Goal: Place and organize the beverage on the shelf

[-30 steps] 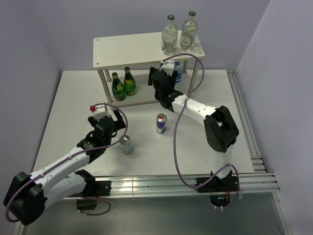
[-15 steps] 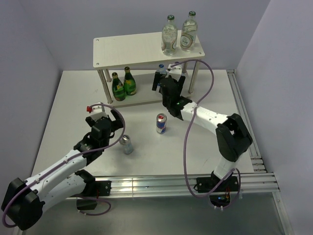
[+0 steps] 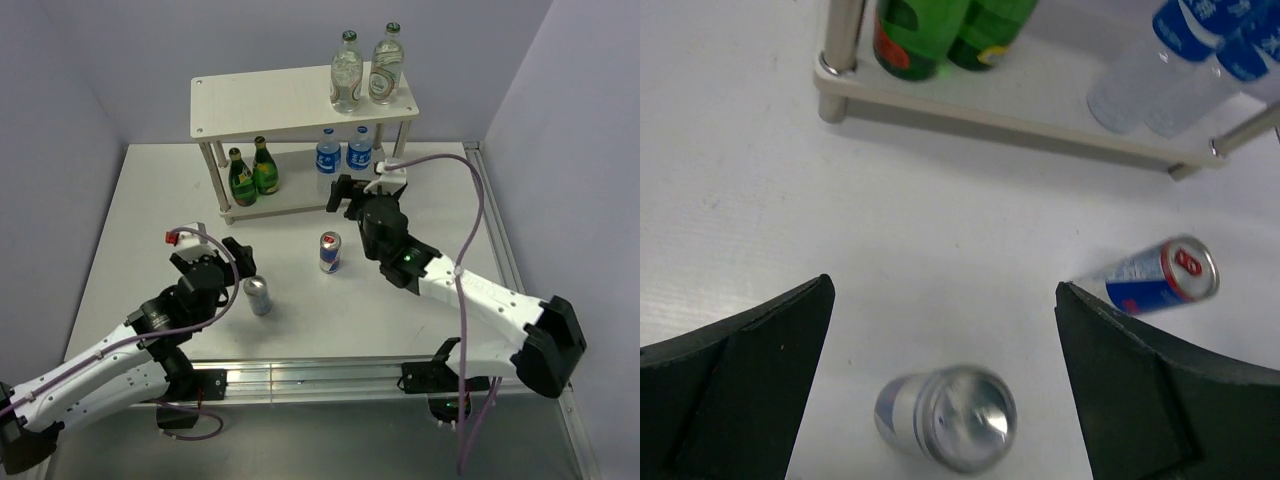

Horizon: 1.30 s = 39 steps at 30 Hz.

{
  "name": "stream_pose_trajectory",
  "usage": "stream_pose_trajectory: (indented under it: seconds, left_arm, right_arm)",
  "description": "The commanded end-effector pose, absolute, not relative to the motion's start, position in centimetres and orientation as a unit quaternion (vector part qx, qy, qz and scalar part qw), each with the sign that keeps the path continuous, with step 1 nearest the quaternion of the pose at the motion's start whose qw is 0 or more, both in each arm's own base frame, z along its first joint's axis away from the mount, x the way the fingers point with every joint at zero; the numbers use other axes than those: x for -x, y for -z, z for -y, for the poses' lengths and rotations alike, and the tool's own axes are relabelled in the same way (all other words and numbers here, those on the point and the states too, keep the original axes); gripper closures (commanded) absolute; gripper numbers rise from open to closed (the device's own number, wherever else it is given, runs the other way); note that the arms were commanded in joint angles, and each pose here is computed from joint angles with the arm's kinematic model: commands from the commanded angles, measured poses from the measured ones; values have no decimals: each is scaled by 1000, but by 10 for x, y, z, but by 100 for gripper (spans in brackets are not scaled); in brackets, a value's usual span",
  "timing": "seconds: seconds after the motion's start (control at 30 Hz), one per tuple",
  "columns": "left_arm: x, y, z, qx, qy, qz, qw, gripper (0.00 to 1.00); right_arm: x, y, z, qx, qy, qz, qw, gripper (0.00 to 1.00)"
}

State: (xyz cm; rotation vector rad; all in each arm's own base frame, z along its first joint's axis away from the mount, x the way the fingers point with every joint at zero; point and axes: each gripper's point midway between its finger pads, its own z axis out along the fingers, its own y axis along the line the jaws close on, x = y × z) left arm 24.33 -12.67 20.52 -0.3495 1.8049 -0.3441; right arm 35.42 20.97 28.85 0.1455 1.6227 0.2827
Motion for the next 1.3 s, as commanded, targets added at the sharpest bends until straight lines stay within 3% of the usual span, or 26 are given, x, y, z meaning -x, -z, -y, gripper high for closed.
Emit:
stream_pose_trajectory:
  seconds: [0.0,0.43,0.83,1.27]
  left_arm:
    - [-224,-204,122,172,126,-785,581,1]
    - [-152,-141,175,147,153,-820,531,1]
    - [-162,-95,190,142,136,-797,571,1]
    - [-184,-88,197,117,92,-780,608,1]
  right_arm:
    - [-323,-277,-204,-62,-126,-735,664,0]
    - [-237,-163,-210,3,-190,-814,549,0]
    - [-262,-119,-252,10,-173,-830,531,0]
    - [-306,-107,-265,-29,-117,-797,592,0]
